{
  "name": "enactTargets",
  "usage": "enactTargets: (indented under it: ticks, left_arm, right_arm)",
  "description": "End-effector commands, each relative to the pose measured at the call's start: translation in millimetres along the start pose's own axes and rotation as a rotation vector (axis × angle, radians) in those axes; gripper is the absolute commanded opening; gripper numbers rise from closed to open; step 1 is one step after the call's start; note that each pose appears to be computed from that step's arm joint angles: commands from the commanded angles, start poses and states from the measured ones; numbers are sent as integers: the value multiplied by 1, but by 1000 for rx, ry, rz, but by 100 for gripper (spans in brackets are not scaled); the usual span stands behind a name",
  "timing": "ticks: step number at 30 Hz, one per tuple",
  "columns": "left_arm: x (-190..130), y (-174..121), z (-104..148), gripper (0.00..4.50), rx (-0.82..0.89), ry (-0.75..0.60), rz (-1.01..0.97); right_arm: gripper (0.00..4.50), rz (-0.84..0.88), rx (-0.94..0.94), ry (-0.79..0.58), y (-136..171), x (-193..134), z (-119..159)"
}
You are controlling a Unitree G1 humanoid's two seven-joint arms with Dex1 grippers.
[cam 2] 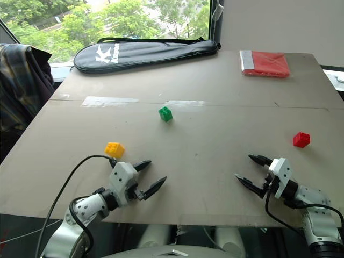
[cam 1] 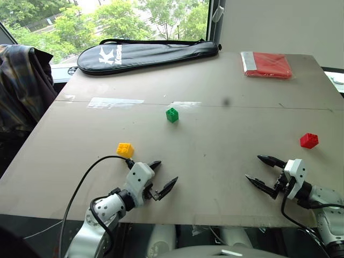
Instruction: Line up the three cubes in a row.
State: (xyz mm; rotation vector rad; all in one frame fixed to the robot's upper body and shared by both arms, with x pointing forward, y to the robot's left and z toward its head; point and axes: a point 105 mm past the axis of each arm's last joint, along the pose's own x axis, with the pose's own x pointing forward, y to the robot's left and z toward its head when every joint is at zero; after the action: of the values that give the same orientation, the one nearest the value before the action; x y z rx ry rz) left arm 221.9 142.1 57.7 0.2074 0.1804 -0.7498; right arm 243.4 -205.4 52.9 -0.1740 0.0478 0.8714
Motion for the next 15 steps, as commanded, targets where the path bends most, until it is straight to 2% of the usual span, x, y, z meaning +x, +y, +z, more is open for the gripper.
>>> enactTargets:
  ticks: [1, 15]
  left_arm:
    - [1, -1, 6, 427, 13, -23, -19]
    - [4, 4, 6, 427, 17, -28, -41]
  right_arm:
    - [450, -19, -9, -7, 0, -3, 4]
    - [450, -43, -7, -17, 5, 1, 8]
